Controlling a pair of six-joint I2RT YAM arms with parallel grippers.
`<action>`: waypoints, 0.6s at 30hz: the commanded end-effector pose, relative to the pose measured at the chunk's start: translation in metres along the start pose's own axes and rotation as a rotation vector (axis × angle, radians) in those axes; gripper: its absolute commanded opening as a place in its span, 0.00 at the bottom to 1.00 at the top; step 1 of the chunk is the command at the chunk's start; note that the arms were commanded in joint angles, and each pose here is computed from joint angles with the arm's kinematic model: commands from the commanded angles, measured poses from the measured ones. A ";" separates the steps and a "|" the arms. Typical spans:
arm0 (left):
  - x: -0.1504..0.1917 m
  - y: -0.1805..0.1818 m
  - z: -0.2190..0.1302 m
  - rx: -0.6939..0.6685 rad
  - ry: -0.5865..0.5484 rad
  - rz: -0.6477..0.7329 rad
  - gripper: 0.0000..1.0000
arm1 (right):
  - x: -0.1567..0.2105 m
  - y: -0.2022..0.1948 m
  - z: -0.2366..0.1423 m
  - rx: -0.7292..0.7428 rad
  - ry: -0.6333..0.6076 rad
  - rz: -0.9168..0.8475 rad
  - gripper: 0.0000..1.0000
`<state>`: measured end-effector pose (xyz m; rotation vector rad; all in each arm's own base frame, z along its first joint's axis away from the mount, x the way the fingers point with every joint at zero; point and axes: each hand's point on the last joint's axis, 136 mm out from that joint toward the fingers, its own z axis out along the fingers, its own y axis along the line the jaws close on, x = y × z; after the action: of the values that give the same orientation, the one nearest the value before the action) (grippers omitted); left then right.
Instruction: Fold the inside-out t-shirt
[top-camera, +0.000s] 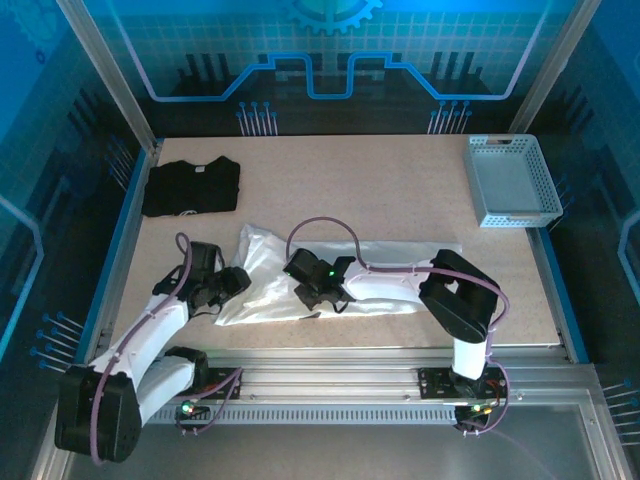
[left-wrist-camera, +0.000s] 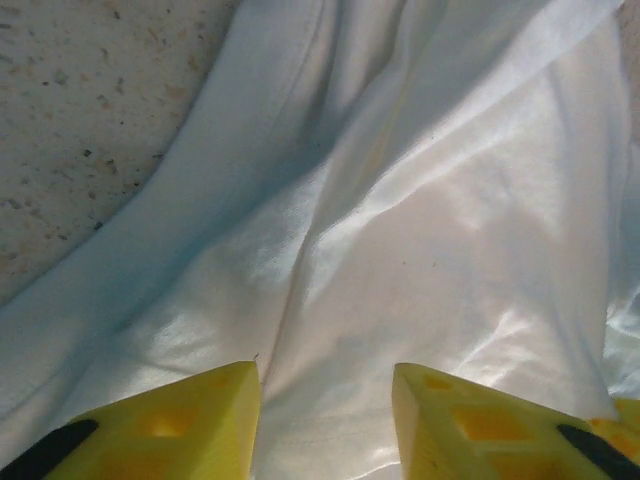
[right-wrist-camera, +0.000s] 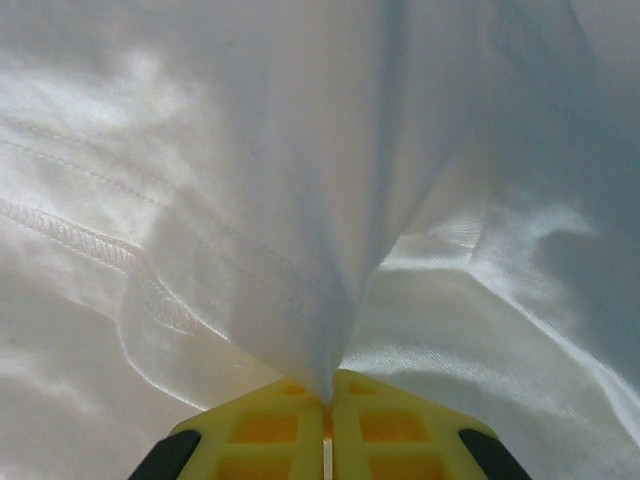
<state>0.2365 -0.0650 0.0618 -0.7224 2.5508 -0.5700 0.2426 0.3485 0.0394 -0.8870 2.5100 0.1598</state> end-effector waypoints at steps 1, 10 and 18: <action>-0.008 -0.004 -0.009 0.013 -0.042 0.015 0.46 | 0.002 0.005 -0.013 -0.035 0.004 0.029 0.12; -0.032 -0.061 -0.015 0.176 -0.083 0.103 0.51 | -0.011 0.020 -0.049 -0.170 -0.093 -0.026 0.37; -0.088 -0.103 0.023 0.209 -0.153 0.109 0.52 | -0.038 0.031 -0.014 -0.301 -0.111 0.050 0.29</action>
<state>0.3227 -0.0962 0.1104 -0.5747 2.3972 -0.6976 0.2353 0.3750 0.0811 -0.9047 2.4274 0.5266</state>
